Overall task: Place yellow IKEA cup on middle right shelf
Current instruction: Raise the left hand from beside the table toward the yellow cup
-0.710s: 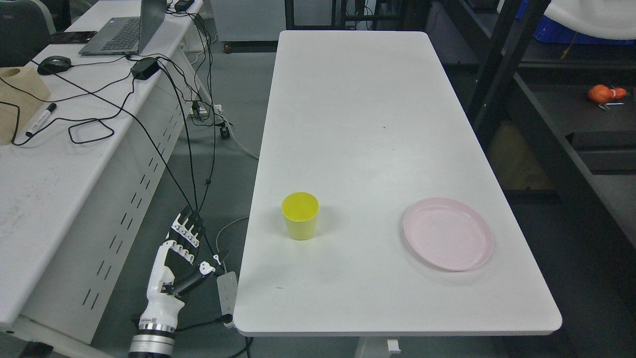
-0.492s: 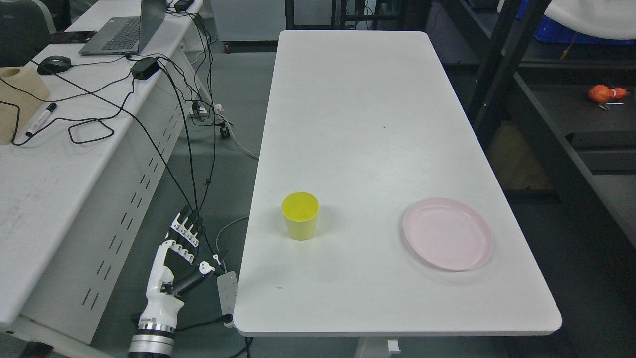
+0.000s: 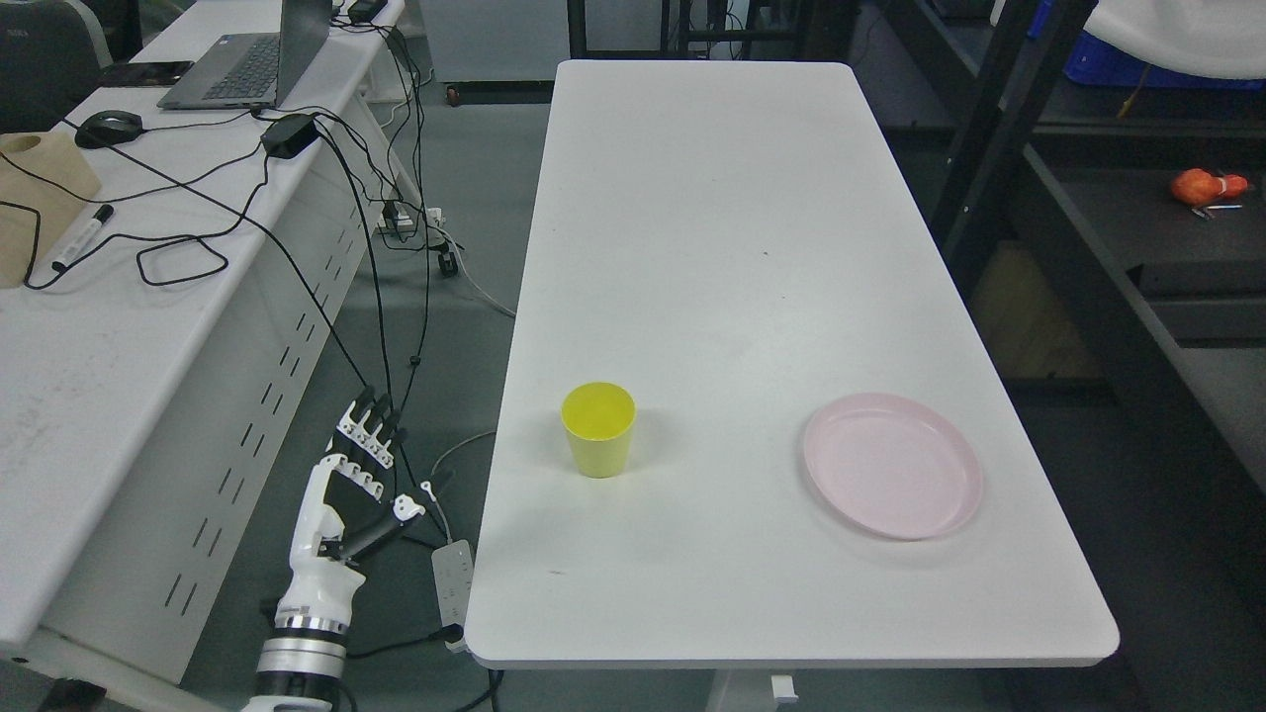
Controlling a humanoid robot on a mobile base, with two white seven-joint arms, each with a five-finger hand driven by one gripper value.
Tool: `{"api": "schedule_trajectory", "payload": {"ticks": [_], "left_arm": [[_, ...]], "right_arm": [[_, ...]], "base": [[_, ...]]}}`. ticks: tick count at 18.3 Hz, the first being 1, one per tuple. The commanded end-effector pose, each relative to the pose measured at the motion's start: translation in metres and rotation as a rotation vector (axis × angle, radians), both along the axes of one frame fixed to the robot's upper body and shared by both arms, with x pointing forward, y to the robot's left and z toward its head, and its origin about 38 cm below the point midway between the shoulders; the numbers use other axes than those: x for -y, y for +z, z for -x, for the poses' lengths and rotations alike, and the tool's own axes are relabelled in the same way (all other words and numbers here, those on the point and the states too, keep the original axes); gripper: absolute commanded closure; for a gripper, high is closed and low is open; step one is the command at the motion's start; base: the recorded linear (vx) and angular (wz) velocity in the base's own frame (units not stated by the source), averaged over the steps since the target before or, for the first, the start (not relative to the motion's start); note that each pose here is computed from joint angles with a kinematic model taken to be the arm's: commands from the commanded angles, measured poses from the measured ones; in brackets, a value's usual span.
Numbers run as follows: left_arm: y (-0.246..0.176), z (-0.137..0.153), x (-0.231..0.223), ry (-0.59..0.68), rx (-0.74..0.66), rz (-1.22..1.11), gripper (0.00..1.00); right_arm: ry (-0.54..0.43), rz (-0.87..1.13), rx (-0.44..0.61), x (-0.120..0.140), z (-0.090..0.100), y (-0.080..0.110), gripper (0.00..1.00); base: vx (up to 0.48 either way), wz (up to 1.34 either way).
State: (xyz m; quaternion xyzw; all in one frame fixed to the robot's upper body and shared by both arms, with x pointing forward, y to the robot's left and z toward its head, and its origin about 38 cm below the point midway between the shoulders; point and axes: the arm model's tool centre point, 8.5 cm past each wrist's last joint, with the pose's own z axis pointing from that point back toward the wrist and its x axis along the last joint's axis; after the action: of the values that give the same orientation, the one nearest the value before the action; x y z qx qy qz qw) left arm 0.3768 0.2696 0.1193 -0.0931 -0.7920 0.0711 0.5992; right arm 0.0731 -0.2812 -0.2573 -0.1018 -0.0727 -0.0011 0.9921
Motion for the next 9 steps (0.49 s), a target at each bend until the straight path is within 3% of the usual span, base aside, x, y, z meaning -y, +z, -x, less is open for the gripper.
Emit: {"api": "schedule_trajectory", "payload": {"ticks": [1,5,9], "left_arm": [[-0.011,-0.047,-0.02,-0.001,-0.061,0.0,0.04],[0.002,-0.088,-0.005,-0.106,-0.049,0.012,0.04],[-0.004,-0.105,0.038,-0.23,-0.082,-0.006,0.03]], "right_arm": [[-0.008,0.011,-0.013,0.01,0.009,0.0,0.01],[-0.008,0.011,-0.013,0.01,0.009,0.0,0.01],[-0.008,0.011,-0.013,0.01,0.009,0.0,0.01]], "base": [[0.0,0.0],[0.0,0.0],[0.0,0.0]]}}
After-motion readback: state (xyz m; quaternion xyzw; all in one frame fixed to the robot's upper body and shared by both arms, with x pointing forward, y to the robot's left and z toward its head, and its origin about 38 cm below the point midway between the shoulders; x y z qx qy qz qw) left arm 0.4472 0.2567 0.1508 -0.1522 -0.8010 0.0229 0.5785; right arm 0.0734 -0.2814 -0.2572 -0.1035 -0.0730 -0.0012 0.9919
